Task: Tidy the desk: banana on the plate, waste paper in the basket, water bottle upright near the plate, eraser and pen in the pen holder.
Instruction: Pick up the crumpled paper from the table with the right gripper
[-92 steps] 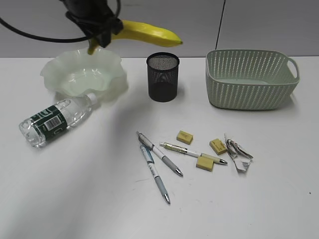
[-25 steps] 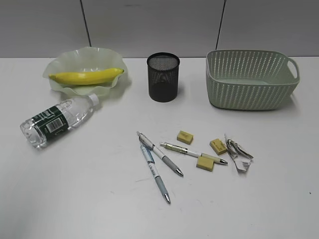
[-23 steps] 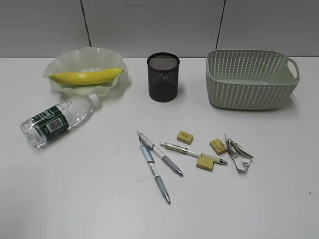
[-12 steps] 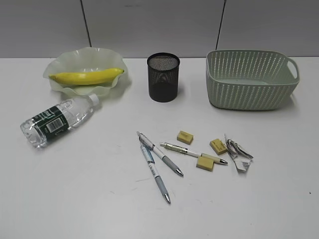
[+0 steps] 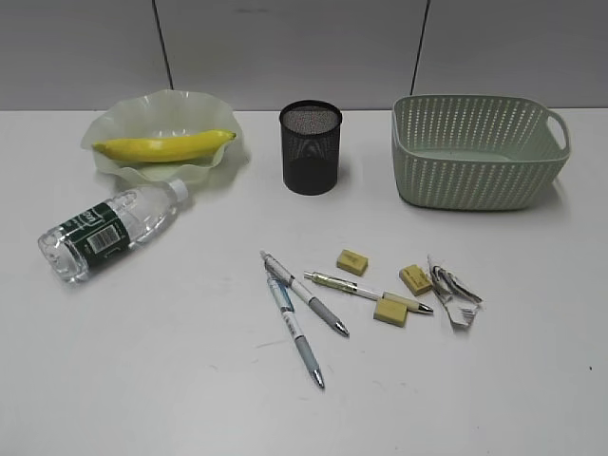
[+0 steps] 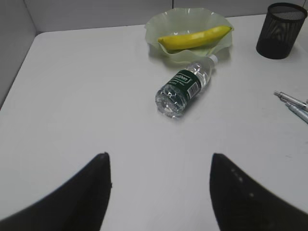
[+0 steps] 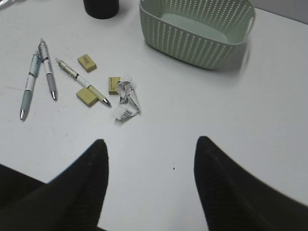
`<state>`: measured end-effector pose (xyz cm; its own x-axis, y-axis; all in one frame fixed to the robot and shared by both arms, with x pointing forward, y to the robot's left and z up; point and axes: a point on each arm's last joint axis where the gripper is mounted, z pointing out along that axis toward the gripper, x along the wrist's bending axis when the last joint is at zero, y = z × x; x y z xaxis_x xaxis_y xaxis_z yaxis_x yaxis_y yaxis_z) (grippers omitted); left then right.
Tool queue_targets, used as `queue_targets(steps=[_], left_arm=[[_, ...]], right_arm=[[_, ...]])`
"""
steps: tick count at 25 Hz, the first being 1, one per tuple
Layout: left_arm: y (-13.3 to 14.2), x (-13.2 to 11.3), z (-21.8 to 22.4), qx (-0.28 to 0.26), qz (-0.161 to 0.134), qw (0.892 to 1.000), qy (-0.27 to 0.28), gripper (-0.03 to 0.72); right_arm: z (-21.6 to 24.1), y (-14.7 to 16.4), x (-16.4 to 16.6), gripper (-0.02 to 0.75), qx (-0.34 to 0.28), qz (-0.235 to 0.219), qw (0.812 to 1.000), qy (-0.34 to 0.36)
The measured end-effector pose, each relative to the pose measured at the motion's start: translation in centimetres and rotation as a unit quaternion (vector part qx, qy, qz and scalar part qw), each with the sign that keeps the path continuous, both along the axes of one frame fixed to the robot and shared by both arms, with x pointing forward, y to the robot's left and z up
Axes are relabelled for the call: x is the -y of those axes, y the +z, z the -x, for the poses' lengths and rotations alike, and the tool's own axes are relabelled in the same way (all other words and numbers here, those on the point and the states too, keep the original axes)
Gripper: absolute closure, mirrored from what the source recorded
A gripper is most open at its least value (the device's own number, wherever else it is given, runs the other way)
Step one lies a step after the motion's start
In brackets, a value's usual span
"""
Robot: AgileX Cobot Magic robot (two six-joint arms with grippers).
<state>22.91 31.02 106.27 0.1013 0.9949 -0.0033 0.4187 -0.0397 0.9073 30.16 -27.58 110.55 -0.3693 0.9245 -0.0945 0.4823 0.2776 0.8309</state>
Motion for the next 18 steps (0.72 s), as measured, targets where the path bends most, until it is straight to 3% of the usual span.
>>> queue_targets(steps=[7,18], left_arm=[[0.0,0.2,0.0,0.004,-0.005,1.000,-0.012,0.202],[0.0,0.2,0.0,0.004,-0.004,1.000,-0.013,0.202]], right_arm=[[-6.5,0.7,-2.1,0.284,-0.099,0.023,0.993,0.058],[-16.7,-7.8,-4.4,0.284,-0.273,0.033,0.961,0.023]])
